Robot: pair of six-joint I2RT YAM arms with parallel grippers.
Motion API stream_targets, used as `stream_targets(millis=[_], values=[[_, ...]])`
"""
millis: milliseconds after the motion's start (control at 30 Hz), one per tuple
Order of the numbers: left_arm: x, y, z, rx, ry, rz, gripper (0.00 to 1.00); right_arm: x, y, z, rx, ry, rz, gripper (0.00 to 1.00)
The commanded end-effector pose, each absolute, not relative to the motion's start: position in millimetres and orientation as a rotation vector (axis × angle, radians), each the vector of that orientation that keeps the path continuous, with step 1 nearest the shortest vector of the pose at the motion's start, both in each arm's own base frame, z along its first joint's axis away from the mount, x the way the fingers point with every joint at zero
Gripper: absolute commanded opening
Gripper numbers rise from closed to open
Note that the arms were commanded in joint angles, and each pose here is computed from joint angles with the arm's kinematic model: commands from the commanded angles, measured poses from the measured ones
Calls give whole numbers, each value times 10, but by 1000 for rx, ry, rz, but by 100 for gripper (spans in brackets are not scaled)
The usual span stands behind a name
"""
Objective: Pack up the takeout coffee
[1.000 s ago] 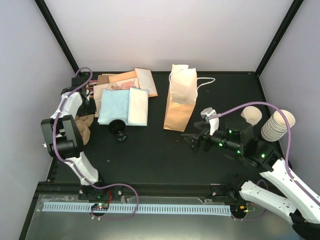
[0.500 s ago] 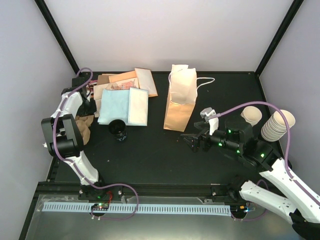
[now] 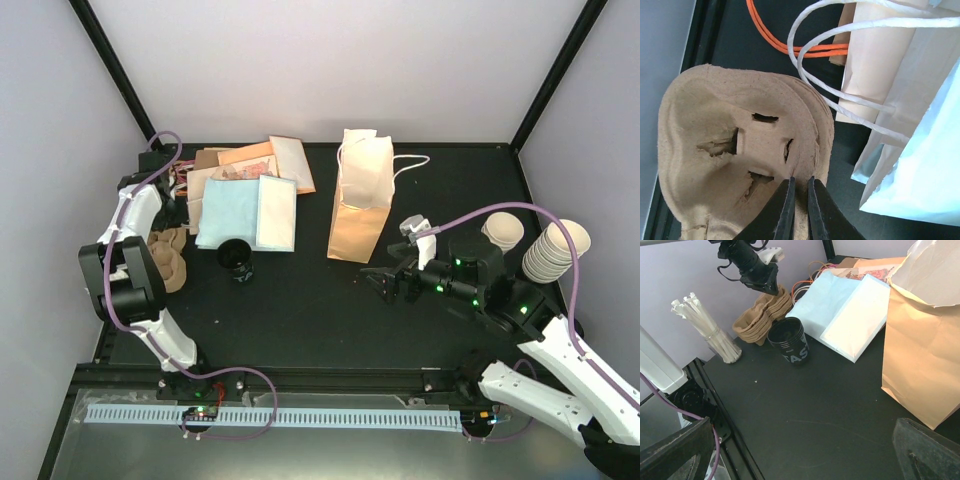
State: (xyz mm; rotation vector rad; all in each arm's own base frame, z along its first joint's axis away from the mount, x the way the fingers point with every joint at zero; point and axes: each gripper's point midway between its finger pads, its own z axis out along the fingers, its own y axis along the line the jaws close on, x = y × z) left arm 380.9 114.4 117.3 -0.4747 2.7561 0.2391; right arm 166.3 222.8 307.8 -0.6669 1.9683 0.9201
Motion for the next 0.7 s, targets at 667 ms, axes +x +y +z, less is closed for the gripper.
stream_targets(millis=[667], values=[[3556,1221,1926,-491,2585,686,2,1650,2268,3162,-688,1930,938,100]])
